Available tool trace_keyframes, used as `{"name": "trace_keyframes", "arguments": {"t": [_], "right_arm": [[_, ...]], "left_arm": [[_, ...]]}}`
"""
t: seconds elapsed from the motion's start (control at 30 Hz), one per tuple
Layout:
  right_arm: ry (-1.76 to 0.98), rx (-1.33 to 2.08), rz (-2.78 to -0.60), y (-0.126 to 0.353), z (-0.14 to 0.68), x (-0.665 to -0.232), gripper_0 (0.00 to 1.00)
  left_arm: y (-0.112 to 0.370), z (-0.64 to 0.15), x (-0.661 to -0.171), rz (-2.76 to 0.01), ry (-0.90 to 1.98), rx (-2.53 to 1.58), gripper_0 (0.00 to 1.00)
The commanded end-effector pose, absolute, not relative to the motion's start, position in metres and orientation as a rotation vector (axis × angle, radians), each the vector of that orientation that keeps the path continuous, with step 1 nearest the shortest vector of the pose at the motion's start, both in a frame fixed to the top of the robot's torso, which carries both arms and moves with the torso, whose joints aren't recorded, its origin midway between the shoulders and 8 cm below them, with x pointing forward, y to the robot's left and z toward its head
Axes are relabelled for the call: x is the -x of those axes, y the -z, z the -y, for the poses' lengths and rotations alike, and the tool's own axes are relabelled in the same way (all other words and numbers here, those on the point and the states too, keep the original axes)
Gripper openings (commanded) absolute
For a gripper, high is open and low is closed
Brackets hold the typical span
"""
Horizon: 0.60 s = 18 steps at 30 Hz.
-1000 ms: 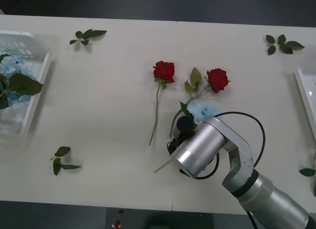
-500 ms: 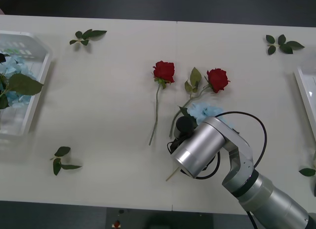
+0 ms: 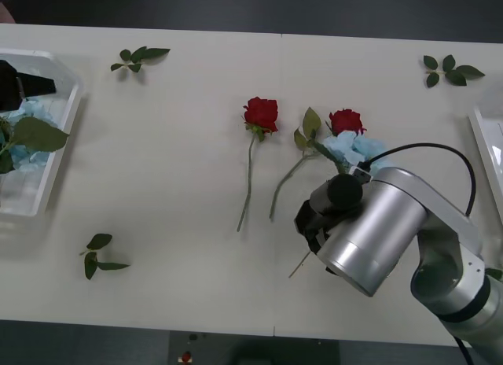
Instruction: Put the red flowers into the right box and the blue flowers into the left box
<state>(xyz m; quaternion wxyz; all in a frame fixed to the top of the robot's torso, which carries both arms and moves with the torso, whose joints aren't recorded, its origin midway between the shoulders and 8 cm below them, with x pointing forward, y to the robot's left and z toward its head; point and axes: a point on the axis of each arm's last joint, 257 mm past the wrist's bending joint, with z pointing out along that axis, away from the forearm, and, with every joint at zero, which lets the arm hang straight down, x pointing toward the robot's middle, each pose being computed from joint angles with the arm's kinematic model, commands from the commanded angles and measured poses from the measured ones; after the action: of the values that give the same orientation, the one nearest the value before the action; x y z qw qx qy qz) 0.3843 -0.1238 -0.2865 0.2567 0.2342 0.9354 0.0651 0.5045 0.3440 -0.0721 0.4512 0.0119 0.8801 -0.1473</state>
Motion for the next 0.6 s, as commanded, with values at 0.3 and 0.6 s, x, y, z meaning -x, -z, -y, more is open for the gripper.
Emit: {"name": "trace_keyframes", "arguments": {"t": [0.3,0.6], "right_arm": [[-0.423,-0.065,-2.432,0.171,0.102,-0.379,0.00],[-0.697,0.406,-2.246,0.103,0.068,-0.383,0.00]], "left_arm": [[0.034,-0.177,-0.498,-2.020,0.688,-0.373,1.00],[0.045,-0.122,-0.459,-2.062,0.746,-0.571,1.00]]}}
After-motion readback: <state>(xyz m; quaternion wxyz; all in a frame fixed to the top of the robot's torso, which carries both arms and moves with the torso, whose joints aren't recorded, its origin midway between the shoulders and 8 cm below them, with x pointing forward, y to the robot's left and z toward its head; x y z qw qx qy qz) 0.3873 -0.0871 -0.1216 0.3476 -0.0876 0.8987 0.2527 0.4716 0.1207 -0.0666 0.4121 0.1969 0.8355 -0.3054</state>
